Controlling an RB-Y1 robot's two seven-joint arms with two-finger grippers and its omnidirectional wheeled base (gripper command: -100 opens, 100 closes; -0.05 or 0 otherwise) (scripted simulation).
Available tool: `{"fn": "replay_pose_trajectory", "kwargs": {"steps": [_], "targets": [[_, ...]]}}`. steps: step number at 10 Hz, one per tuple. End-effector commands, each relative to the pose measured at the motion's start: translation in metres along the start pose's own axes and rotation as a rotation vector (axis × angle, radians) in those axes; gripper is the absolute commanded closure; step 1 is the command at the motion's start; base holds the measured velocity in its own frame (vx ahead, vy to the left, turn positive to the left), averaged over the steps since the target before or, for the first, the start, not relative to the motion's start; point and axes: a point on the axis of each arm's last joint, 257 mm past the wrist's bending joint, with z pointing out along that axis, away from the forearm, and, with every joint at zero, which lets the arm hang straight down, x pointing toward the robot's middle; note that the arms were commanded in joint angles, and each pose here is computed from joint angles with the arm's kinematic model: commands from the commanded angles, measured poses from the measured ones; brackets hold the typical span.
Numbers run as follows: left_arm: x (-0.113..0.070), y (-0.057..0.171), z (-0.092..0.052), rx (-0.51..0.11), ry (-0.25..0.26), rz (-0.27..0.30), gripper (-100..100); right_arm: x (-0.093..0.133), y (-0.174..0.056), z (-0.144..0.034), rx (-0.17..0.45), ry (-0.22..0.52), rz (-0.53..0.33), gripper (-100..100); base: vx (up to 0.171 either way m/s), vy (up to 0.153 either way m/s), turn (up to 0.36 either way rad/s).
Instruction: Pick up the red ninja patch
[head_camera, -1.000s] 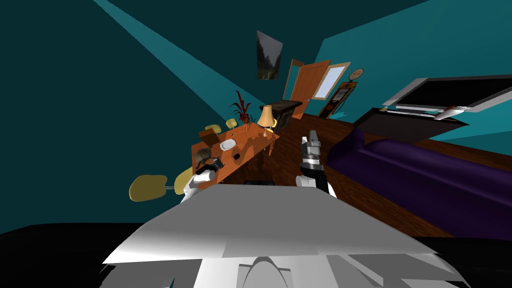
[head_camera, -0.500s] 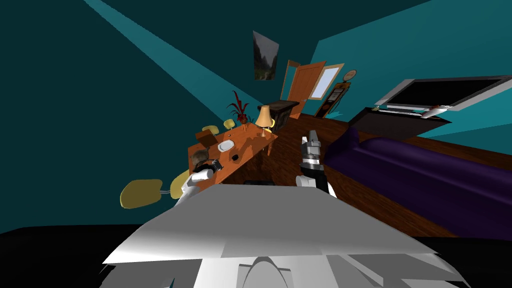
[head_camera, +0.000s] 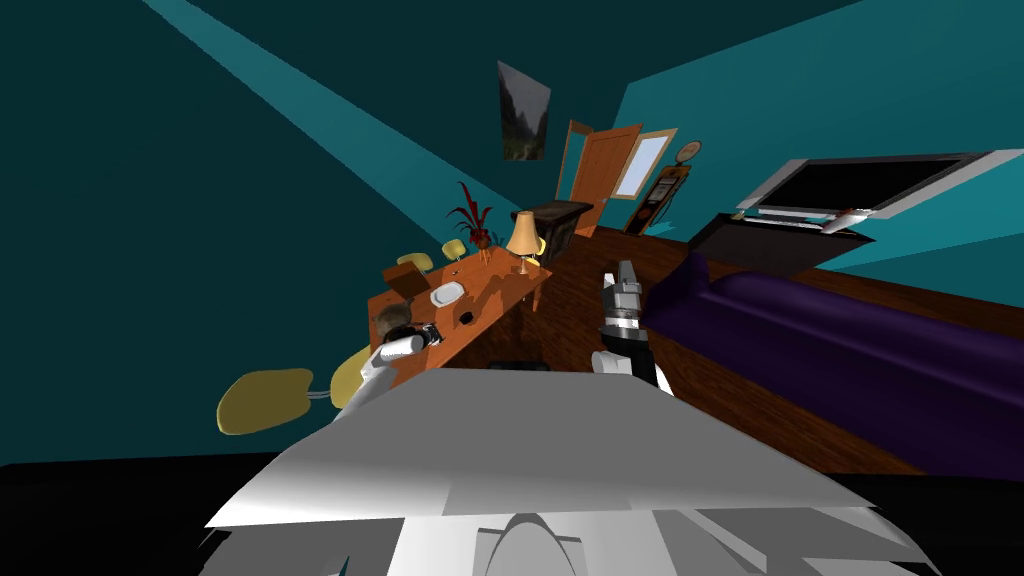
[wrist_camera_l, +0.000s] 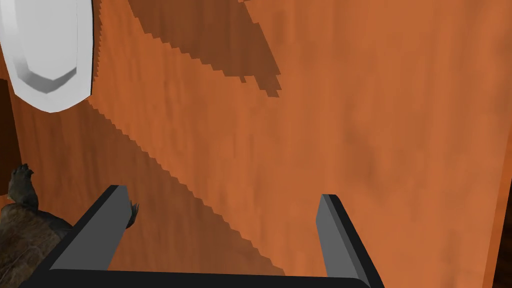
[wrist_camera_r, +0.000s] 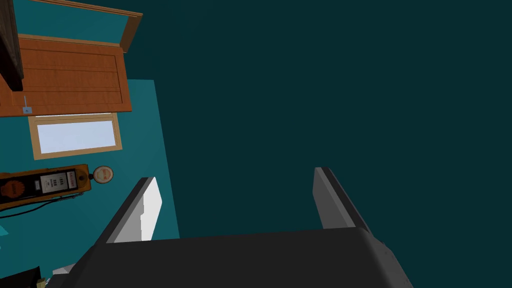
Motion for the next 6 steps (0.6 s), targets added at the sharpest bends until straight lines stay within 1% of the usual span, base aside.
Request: {"fn": "replay_pose_trajectory", "kwargs": {"steps": [1,2,3,4,5,6], "targets": [[-0.010,0.005,0.003,-0.050,-0.026,-0.028,-100,0.000,0.000,0.000,0.000,0.000,0.000,0,0.029,-0.022,-0.090],[-0.012,0.009,0.002,-0.066,-0.032,-0.029,-100,0.000,0.000,0.000,0.000,0.000,0.000,0,0.035,-0.022,-0.067],[-0.021,0.011,0.004,-0.102,-0.052,-0.056,-100,0.000,0.000,0.000,0.000,0.000,0.000,0,0.045,-0.041,-0.093],[-0.022,0.016,0.004,-0.121,-0.059,-0.056,-100,0.000,0.000,0.000,0.000,0.000,0.000,0,0.042,-0.036,-0.047],[-0.030,0.017,0.005,-0.155,-0.079,-0.083,-100,0.000,0.000,0.000,0.000,0.000,0.000,0,0.053,-0.043,-0.104],[-0.031,0.022,0.004,-0.173,-0.085,-0.083,-100,0.000,0.000,0.000,0.000,0.000,0.000,0,0.046,-0.029,-0.043]]}}
